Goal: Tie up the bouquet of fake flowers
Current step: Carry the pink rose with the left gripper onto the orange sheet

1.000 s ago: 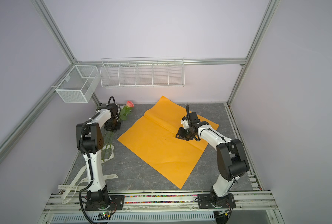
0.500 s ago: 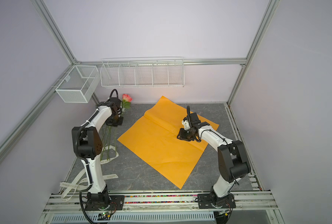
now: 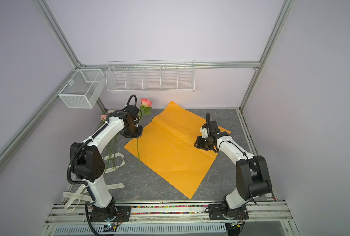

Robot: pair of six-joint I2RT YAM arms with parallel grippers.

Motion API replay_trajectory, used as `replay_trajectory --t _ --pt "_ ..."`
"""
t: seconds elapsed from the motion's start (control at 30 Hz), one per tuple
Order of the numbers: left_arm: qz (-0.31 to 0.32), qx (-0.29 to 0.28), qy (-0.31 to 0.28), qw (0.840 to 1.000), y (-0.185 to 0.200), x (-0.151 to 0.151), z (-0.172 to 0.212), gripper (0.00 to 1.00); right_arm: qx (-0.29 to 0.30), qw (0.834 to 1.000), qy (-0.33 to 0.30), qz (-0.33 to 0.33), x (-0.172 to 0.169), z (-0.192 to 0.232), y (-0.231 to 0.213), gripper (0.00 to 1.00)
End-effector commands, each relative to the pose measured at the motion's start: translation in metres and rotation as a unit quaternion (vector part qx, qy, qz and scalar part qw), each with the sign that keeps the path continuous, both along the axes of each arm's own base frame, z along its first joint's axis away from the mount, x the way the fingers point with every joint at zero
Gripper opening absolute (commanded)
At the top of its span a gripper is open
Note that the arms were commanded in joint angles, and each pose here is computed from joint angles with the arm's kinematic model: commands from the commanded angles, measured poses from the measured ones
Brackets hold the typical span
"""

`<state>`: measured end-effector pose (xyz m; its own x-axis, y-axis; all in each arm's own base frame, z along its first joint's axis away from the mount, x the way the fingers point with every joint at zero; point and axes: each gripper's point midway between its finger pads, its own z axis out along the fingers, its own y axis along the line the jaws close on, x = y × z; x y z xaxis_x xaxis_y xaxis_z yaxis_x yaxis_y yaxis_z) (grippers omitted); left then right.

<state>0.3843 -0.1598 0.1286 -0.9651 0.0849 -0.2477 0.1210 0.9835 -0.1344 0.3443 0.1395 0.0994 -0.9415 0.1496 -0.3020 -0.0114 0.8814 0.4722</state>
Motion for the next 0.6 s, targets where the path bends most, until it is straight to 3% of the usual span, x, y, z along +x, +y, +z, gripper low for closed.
replay_trajectory --t 0.0,0.23,0.43,0.57 --pt "-0.001 -0.139 0.015 0.99 -0.084 -0.005 0.0 0.0 0.014 1.0 0.0 -0.022 0.003 -0.003 -0.021 0.36" --pt "-0.003 -0.212 0.029 0.977 -0.178 0.006 -0.018 0.0 0.018 0.999 0.018 -0.028 -0.004 -0.013 -0.028 0.36" --pt "0.019 -0.219 0.043 0.975 -0.197 0.026 -0.042 0.0 0.009 1.0 0.018 -0.024 -0.014 -0.008 -0.031 0.36" --pt "0.004 -0.188 0.059 0.98 -0.201 0.034 -0.058 0.0 0.006 1.0 0.017 -0.021 -0.018 -0.007 -0.032 0.36"
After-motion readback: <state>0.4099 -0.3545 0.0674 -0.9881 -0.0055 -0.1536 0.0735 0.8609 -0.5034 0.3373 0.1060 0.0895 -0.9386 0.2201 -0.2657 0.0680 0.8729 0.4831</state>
